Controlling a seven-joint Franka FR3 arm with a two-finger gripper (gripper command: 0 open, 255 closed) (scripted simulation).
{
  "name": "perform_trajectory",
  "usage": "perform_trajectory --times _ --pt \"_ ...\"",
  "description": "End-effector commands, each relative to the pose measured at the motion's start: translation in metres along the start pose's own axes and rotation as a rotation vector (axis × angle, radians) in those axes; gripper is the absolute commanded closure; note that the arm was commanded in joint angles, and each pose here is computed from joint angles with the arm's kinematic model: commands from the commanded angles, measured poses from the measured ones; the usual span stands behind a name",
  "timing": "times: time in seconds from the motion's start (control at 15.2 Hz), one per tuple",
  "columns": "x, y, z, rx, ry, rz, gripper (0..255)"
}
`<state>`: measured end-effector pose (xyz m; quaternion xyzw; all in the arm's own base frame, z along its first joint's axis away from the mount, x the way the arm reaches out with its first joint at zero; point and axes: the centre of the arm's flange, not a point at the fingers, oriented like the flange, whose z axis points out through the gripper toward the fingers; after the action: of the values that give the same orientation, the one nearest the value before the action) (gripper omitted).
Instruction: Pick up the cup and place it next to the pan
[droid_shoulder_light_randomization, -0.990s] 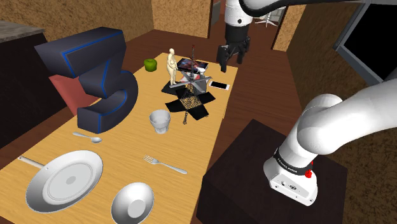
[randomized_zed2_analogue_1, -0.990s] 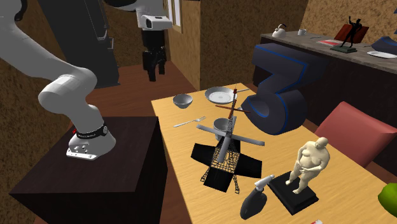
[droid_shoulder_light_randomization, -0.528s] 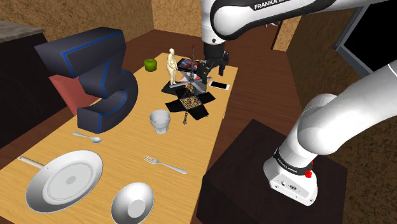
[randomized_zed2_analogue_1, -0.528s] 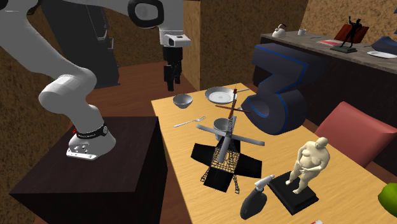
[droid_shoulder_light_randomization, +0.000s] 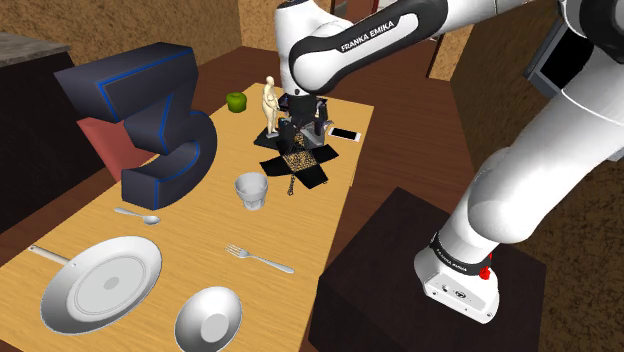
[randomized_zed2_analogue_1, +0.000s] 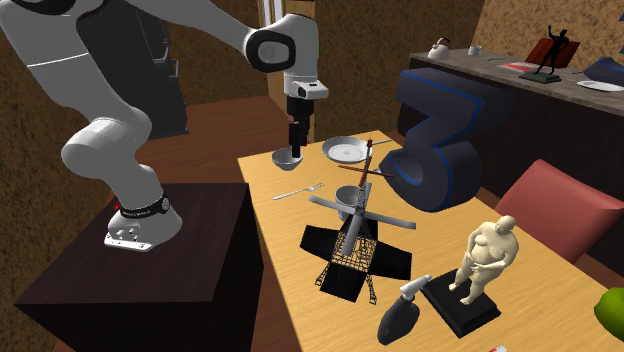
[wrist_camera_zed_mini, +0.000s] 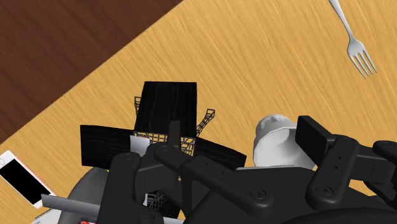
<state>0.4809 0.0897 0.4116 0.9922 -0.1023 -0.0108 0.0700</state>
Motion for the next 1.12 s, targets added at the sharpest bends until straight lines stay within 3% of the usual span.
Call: perform_trajectory --times 0.0,1.06 --pt "0.014 -0.02 0.015 -0.002 -0.002 0.004 0" --pt "0.13 -0.15 0.141 -0.023 -0.017 0.031 0"
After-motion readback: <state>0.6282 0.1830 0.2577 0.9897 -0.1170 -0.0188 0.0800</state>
